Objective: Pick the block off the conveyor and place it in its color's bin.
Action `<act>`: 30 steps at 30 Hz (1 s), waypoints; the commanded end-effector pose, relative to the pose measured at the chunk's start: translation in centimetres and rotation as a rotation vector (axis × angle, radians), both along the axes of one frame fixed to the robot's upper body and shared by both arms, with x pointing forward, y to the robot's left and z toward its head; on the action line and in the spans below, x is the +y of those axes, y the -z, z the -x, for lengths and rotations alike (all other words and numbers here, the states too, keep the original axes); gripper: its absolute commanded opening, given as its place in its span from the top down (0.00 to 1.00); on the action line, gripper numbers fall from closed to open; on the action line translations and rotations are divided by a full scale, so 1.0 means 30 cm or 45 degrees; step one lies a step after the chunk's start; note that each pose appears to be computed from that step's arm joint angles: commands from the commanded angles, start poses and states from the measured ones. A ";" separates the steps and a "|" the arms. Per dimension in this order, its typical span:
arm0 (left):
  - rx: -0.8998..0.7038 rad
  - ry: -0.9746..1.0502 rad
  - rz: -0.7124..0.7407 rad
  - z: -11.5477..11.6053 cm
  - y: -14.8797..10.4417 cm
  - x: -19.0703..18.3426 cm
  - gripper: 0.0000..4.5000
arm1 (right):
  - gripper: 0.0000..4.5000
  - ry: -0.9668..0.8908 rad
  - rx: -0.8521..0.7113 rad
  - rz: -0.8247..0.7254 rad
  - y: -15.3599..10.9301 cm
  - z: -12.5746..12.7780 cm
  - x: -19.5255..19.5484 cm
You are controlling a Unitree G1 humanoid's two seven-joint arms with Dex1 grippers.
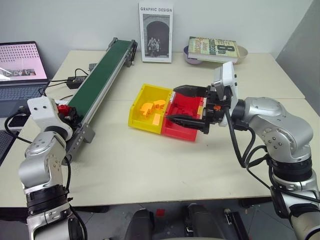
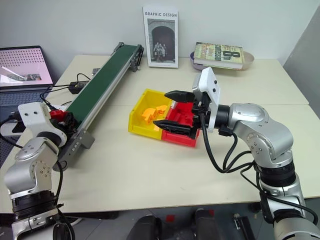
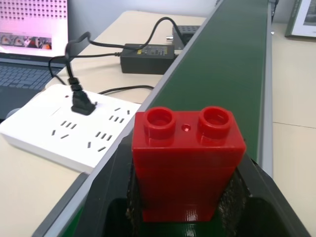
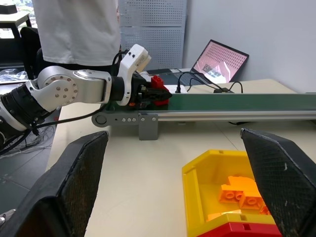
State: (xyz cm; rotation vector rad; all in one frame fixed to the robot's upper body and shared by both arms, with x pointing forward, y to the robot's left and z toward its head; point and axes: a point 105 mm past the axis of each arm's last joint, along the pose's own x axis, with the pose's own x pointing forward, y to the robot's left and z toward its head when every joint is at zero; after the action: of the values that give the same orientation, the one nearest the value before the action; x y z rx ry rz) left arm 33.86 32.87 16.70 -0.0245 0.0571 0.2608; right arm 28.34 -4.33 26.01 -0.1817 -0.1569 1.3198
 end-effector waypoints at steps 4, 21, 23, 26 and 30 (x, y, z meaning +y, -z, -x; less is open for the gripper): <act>-0.129 0.148 -0.012 -0.046 -0.127 -0.097 0.66 | 0.00 0.088 -0.044 -0.040 -0.024 0.018 -0.022; -0.042 1.721 -0.411 -0.200 -0.161 -0.968 0.66 | 0.00 0.855 -0.090 0.089 0.114 0.056 -0.218; -0.037 1.733 -0.447 -0.216 -0.148 -0.986 0.66 | 0.00 0.896 -0.089 0.077 0.113 0.067 -0.227; -0.034 1.762 -0.458 -0.228 -0.139 -1.002 0.66 | 0.00 0.938 -0.088 0.065 0.110 0.077 -0.236; -0.027 1.818 -0.457 -0.227 -0.125 -1.023 0.66 | 0.00 0.964 -0.090 0.066 0.107 0.082 -0.243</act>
State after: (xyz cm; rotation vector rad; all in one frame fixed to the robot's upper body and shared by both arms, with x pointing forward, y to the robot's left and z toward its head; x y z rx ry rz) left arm 40.89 3.26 18.89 0.3392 0.0590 -1.1148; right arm 26.53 -11.55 21.70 -0.2886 -0.0450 0.5809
